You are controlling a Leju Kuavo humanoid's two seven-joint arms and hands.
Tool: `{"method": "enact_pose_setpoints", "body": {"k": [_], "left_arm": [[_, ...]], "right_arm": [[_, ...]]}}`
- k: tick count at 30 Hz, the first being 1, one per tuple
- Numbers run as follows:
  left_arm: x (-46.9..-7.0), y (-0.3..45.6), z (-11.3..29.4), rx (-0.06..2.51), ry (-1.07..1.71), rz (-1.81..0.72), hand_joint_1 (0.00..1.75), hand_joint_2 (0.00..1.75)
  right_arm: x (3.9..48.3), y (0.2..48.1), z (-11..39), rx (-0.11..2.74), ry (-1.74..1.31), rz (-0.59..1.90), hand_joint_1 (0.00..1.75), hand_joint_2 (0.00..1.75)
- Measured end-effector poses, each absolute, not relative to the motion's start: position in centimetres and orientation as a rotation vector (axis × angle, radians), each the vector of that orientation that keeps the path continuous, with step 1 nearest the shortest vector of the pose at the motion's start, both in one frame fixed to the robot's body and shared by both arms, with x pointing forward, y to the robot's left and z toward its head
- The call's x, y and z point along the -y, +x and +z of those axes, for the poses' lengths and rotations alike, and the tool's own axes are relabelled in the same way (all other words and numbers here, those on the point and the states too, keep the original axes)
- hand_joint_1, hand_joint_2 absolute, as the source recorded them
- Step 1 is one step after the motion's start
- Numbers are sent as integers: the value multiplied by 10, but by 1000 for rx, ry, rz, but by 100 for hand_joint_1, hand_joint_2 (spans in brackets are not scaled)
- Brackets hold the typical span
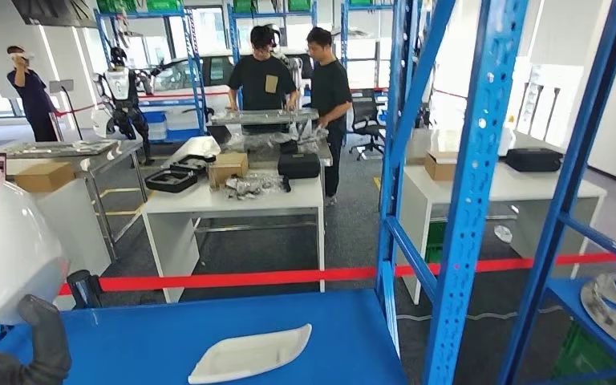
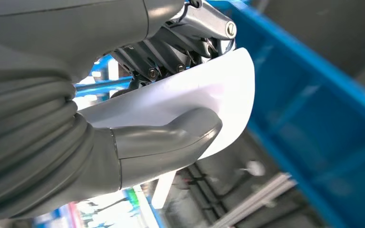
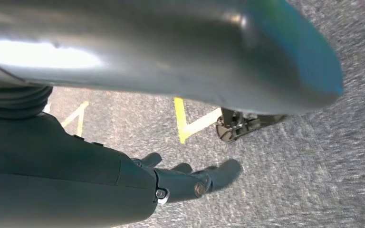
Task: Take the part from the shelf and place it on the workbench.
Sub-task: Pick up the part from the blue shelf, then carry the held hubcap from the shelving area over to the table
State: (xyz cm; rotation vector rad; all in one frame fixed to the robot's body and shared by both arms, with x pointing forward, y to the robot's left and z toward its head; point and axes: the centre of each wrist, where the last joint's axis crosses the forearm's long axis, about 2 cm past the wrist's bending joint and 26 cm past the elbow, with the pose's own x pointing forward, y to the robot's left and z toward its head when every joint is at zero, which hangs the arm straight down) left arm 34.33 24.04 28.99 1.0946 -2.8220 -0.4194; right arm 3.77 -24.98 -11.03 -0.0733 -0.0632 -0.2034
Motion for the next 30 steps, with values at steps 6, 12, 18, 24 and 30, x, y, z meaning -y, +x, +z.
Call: {"method": "enact_pose_setpoints", "body": {"k": [6,12,18,24,30], "left_arm": [[-225,330,297,2873,807,-400,175,175],[-210,320,301,2785,-71,-475,175,175],[-205,314,301,2694,-439,-577,175,175],[-202,308,279,2590,-607,-582,175,175],[-202,306,267,2542,-650,-557,175,175]], "right_arm": [[251,38,-110,63,-78,-216,0,0],[251,38,-110,54,-77,-224,0,0],[251,35,-111,43,-76,-233,0,0],[252,36,-111,47,-79,-241,0,0],[253,39,-110,58,-81,-247,0,0]]}}
